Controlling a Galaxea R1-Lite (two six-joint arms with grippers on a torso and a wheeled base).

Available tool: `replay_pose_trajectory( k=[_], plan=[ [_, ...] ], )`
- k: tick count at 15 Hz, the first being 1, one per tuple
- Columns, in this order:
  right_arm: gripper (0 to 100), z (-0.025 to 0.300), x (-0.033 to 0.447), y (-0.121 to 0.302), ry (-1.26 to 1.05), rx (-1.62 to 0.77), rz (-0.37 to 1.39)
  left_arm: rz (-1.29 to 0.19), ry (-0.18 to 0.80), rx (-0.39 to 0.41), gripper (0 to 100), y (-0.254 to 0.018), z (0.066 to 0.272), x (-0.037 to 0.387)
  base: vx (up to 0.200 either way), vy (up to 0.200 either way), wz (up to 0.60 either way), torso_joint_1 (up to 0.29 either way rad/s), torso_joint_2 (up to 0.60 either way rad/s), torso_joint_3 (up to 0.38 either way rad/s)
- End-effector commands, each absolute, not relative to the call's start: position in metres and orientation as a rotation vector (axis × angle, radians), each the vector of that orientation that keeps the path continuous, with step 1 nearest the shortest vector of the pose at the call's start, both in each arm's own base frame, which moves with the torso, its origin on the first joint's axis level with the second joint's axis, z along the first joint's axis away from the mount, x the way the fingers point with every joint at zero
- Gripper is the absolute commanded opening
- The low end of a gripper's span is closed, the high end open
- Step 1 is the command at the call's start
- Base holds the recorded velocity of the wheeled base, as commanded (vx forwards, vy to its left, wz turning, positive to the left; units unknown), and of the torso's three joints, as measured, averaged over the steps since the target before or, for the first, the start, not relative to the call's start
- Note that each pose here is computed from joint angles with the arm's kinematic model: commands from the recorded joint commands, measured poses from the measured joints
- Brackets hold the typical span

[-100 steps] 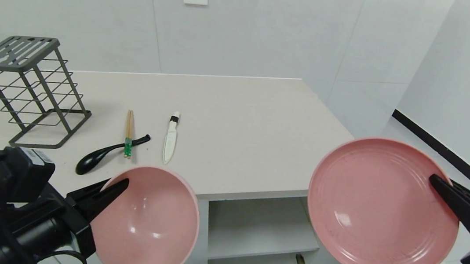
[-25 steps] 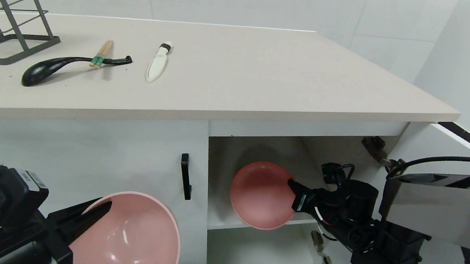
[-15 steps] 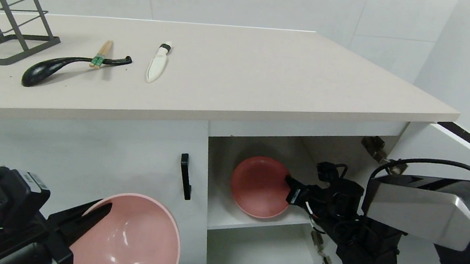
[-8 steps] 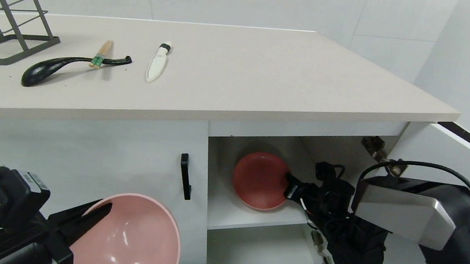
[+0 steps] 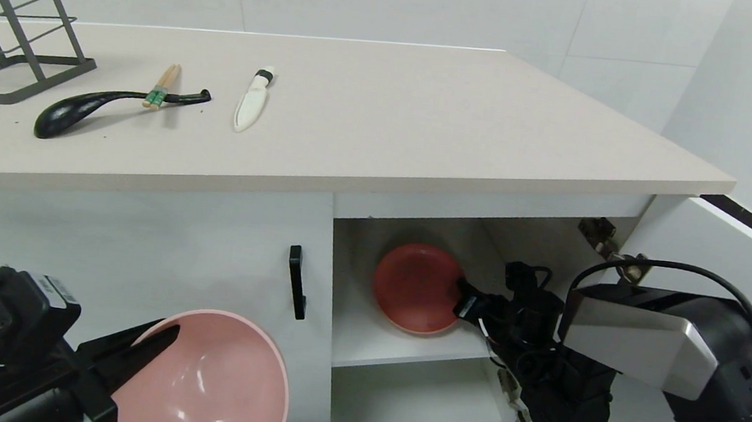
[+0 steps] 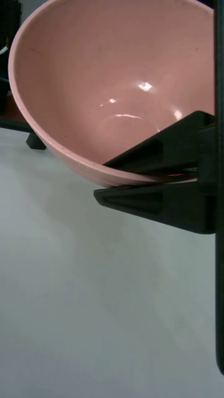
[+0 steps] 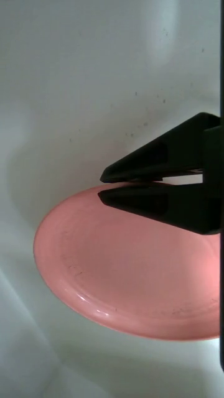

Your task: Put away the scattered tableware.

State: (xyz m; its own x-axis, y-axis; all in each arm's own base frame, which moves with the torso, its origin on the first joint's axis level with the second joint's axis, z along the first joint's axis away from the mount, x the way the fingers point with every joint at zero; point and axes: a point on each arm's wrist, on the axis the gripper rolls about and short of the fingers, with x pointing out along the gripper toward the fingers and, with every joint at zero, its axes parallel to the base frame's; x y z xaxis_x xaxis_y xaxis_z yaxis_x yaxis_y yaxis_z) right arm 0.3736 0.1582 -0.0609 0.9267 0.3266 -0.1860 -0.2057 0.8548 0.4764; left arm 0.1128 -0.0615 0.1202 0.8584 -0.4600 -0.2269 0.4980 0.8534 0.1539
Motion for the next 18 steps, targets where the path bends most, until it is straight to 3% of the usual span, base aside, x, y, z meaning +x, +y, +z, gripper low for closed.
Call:
replay_pose_trajectory(
  k=[1, 7, 8, 13, 14, 18],
  plan=[
    [0, -0.063, 0.373, 0.158, 0.268, 0.467, 0.279, -0.507, 0.186, 0.211, 0, -0.062, 0.120, 0.113, 0.000, 0.000, 0.00, 0.000, 0.00, 0.000],
    [0, -0.070, 0.373, 0.157, 0.283, 0.458, 0.270, -0.507, 0.188, 0.212, 0, -0.062, 0.120, 0.113, 0.000, 0.000, 0.00, 0.000, 0.00, 0.000],
    [100, -0.071, 0.372, 0.157, 0.285, 0.456, 0.270, -0.507, 0.188, 0.212, 0, -0.062, 0.120, 0.113, 0.000, 0.000, 0.00, 0.000, 0.00, 0.000],
    [100, -0.056, 0.370, 0.155, 0.241, 0.425, 0.201, -0.514, 0.202, 0.217, 0, -0.062, 0.118, 0.112, 0.000, 0.000, 0.00, 0.000, 0.00, 0.000],
    [100, -0.004, 0.353, 0.154, 0.169, 0.424, 0.190, -0.514, 0.200, 0.217, 0, -0.062, 0.118, 0.112, 0.000, 0.000, 0.00, 0.000, 0.00, 0.000],
    [100, 0.091, 0.255, 0.141, 0.119, 0.440, 0.304, -0.520, 0.192, 0.217, 0, -0.063, 0.119, 0.112, 0.000, 0.000, 0.00, 0.000, 0.00, 0.000]
  ],
)
